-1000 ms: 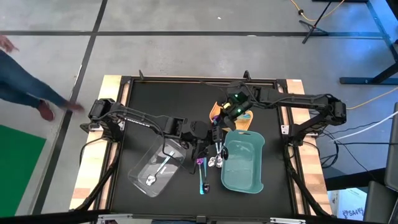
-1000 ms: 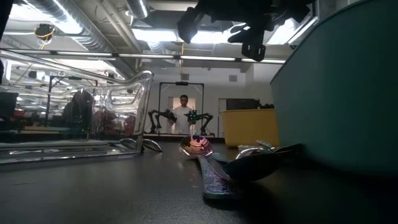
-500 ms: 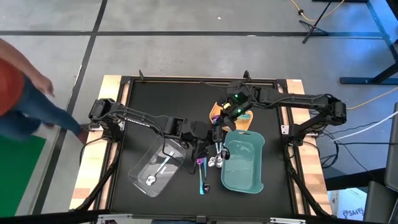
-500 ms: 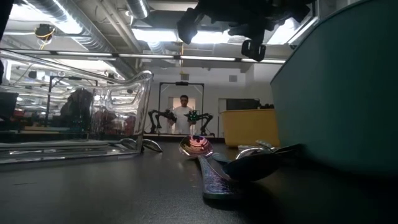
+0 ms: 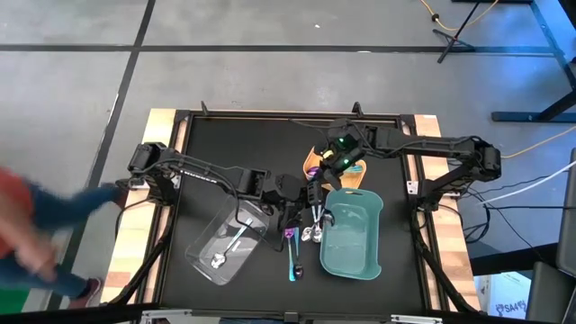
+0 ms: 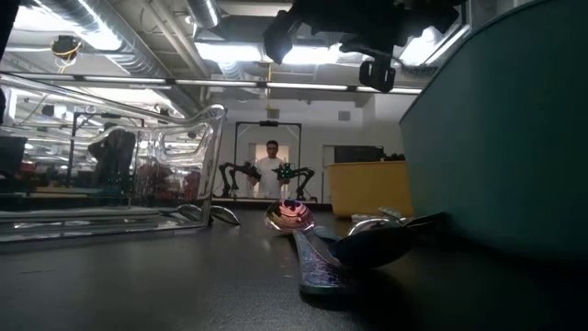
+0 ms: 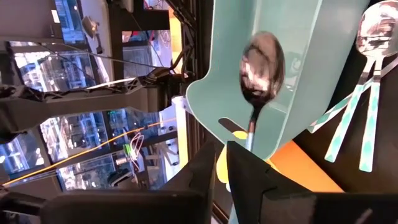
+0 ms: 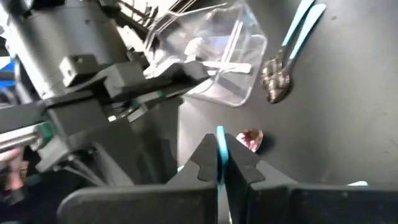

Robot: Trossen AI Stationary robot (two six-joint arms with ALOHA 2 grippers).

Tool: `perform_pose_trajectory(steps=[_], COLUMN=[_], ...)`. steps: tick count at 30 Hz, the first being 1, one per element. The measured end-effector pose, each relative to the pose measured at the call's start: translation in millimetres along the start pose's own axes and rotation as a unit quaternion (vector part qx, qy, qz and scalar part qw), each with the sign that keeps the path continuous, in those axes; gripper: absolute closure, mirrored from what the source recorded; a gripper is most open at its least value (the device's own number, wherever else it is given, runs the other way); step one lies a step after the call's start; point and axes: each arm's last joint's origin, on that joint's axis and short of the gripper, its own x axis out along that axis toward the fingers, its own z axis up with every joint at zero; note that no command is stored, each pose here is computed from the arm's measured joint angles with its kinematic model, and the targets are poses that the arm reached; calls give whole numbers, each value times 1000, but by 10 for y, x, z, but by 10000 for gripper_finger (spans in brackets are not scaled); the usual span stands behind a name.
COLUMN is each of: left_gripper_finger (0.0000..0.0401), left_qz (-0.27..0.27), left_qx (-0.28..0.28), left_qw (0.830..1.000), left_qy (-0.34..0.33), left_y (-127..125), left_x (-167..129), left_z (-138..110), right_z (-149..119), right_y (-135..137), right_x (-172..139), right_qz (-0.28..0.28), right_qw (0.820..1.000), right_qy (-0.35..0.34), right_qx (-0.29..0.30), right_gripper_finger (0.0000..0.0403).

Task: Sort silverware by color (type)
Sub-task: Put the blue spoon into the blue bin

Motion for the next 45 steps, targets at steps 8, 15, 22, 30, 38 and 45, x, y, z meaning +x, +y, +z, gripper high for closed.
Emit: perform_pose_trajectory(steps=[8,15,22,30,38,45], left_gripper_finger=[338,301,280,278,278,278], left_qz=[-3,-4,-4,-5,-29,-70], left_qx=[-45,-91,-115,-114,-158,-259], left_qw=[999,996,993,993,987,963], left_qy=[-10,-17,-20,-17,9,34], left_y=[-5,-1,-3,-9,-65,-154], left_x=[0,1,-4,-10,-12,-18], left_z=[5,3,32,58,41,12], right_z=[8,1,-24,-66,-203,-378], right_y=[2,-2,3,109,252,404], right_x=[-4,-4,-24,-243,-518,-647], right_qz=[-1,-2,-6,-38,-91,-133], right_qw=[1000,1000,1000,999,995,990], right_qy=[-4,-1,7,-14,-27,-47], right_qx=[2,5,13,8,12,8], right_gripper_finger=[402,403,403,403,403,403])
